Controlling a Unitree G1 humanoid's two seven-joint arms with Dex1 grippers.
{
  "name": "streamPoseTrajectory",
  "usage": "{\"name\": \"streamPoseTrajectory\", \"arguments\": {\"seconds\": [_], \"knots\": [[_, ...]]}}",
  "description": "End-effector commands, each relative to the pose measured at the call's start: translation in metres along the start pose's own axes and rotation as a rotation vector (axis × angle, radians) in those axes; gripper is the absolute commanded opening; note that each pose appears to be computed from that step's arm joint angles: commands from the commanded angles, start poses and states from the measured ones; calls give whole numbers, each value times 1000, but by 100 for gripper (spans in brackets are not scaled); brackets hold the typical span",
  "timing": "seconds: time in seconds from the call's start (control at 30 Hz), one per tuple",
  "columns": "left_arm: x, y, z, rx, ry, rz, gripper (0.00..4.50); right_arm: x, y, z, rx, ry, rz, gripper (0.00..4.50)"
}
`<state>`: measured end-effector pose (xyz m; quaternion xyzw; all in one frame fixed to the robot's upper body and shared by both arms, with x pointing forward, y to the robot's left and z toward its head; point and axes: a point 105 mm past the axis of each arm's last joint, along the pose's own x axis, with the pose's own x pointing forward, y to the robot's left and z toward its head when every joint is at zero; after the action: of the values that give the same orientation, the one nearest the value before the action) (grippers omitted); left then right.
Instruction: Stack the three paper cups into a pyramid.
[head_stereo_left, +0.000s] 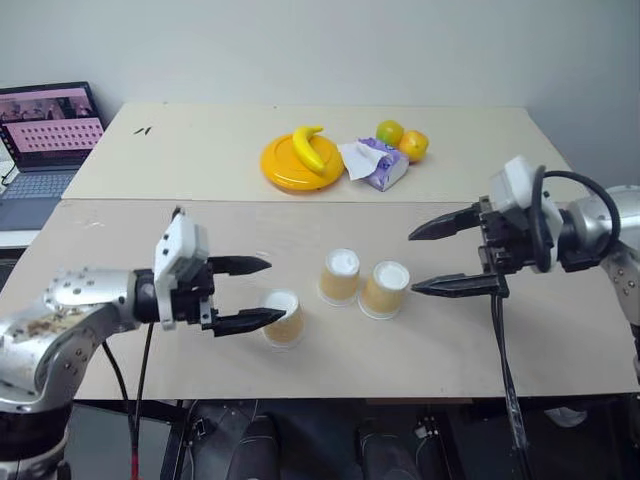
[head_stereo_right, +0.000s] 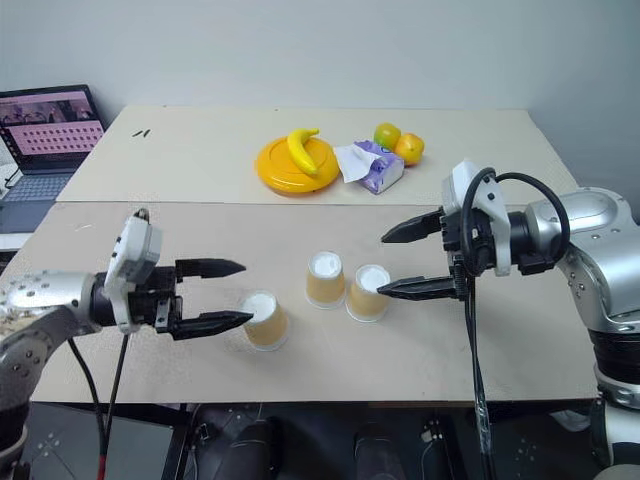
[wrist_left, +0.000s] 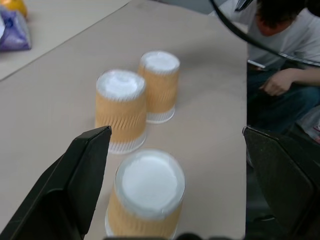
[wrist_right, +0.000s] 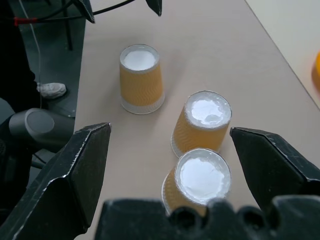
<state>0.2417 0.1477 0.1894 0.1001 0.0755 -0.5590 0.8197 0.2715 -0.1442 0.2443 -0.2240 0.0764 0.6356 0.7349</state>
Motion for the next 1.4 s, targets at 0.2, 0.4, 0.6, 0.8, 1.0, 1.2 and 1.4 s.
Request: {"name": "streamPoseTrajectory", "arguments": {"seconds": [0.2, 0.4, 0.6, 0.8, 1.0, 1.2, 1.4], "knots": [[9, -7, -13, 112, -30, 62, 450, -5, -3, 9, -49, -15, -11, 444], [14, -6, -23, 115, -31, 86, 450, -6, -3, 11, -53, -11, -22, 444], [14, -1, -30, 101, -21, 108, 450, -11, -3, 13, -56, -4, -36, 444], [19, 3, -36, 91, -32, 120, 450, -19, -3, 13, -56, 18, -68, 444], [26, 9, -37, 94, -50, 133, 450, -20, -3, 15, -56, 20, -83, 444], [37, 12, -33, 101, -88, 129, 450, -22, -4, 15, -56, 28, -101, 444], [41, 15, -33, 115, -80, 123, 363, -24, -5, 15, -60, 35, -117, 450]]}}
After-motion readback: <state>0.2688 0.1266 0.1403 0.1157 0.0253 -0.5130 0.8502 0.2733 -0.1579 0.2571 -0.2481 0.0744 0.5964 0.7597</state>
